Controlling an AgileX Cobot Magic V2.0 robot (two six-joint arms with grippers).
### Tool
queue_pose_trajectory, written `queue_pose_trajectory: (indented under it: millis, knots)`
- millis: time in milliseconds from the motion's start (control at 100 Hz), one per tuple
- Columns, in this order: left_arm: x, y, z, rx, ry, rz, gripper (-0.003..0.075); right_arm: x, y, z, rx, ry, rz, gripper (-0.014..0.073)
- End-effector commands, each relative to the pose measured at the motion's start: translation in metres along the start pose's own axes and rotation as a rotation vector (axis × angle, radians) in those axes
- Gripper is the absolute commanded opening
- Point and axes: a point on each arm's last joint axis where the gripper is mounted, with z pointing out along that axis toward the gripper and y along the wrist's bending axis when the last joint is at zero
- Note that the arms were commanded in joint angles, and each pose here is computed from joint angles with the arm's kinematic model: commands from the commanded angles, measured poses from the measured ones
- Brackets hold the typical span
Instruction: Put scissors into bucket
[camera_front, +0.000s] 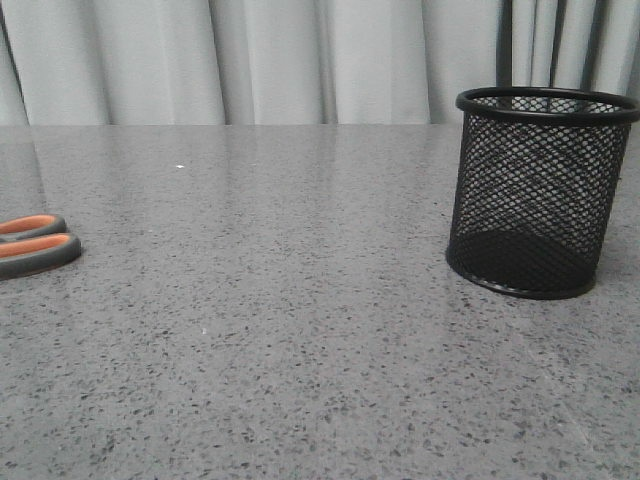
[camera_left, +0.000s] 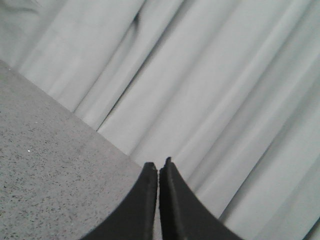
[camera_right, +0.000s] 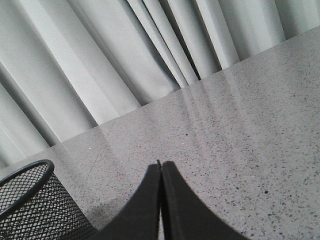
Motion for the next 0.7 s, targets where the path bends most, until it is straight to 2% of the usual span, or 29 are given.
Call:
queue_pose_trajectory:
  millis: [0,70,260,340,430,500,550,600,690]
  knots:
    - [0.0,0.009,-0.003,-0.015,-0.098,-0.089,-0.002,-0.012,0.002,-0.002,-0.009,-0.115,0.002,-0.005]
    - [-0.004,0.009,-0.004,-0.014,-0.137,-0.103,-0.002,-0.018,0.004,-0.003,-0.016,-0.131,0.002,-0.005]
    - [-0.02,0.013,-0.008,-0.042,-0.319,-0.24,-0.002,-0.032,0.011,-0.006,-0.036,-0.156,-0.004,-0.005]
    - [-0.021,0.012,-0.008,-0.04,-0.322,-0.245,-0.002,-0.04,0.015,-0.006,-0.043,-0.156,-0.004,-0.005]
    - [-0.02,0.003,-0.004,-0.016,-0.207,-0.251,-0.0016,-0.054,0.023,-0.005,-0.05,-0.149,-0.01,-0.0049]
    - [-0.02,-0.014,0.0,0.037,-0.048,-0.148,0.0011,-0.07,0.032,-0.002,-0.052,-0.107,-0.07,-0.0037]
    - [-0.023,-0.026,0.003,0.067,0.05,0.016,0.0062,-0.086,0.04,0.001,-0.051,-0.068,-0.13,0.0002]
    - [-0.028,-0.036,0.007,0.078,0.121,0.128,0.0153,-0.098,0.046,0.008,-0.035,-0.006,-0.191,0.007]
    - [-0.04,-0.05,0.019,0.086,0.198,0.237,0.0309,-0.12,0.056,0.022,-0.017,0.084,-0.238,0.0239]
